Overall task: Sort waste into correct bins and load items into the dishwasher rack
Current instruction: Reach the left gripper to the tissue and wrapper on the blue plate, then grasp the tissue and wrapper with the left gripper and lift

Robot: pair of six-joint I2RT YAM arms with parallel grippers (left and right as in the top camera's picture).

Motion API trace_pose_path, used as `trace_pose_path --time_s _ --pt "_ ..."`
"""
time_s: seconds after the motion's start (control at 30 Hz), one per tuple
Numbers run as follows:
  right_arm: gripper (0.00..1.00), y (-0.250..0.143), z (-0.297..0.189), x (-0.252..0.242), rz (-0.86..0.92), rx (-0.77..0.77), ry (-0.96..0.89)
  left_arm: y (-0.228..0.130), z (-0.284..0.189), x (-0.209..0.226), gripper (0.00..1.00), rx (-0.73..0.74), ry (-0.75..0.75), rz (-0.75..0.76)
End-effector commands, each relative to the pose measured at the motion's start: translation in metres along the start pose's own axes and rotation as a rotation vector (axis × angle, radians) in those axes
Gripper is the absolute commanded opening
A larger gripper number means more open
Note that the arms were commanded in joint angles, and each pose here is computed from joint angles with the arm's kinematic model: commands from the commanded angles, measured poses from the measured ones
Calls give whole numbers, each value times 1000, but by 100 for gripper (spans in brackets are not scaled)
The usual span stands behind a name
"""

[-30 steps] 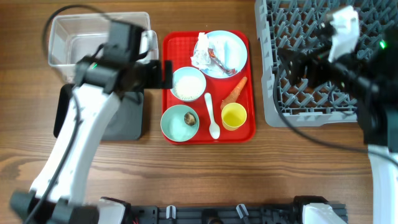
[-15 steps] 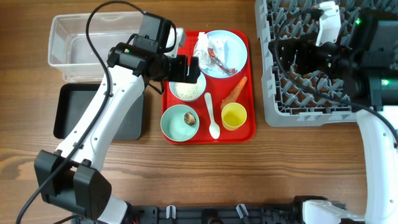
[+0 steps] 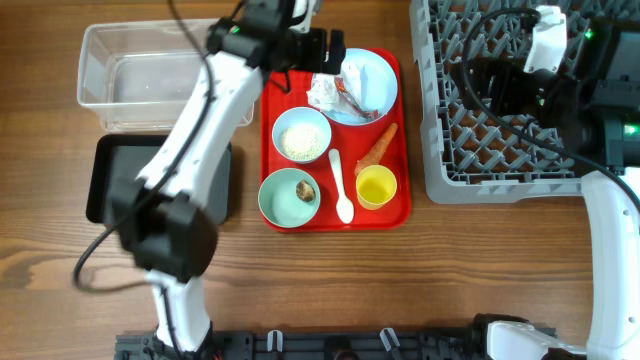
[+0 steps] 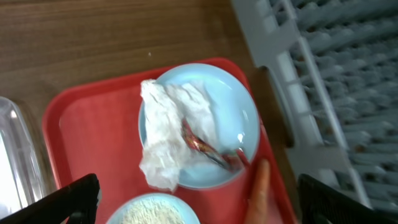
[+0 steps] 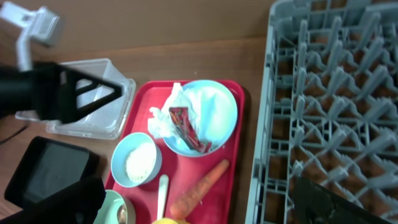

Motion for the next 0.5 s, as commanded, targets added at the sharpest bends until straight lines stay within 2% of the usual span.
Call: trace_pose_path --time_s 0.0,0.1,0.17,0.47 --pt "100 5 -10 0 16 -16 -18 0 43 5 99 12 136 58" --pt "100 2 -10 0 21 -5 -17 -16 74 8 94 54 171 72" --pt "100 1 -10 0 25 2 -16 -25 93 7 100 70 169 80" --pt "100 -10 -10 -1 36 45 -21 -39 146 11 100 58 168 -36"
Point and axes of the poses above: each gripper's point midway between its finger pads, its own z axis out along the fingers, its own x axis along the line the jaws close on, y = z × x, the point moved 1 cm from there along -z, back along the fingers, and after that the axes turned 8 degrees about -z, right-handed, at the moved point
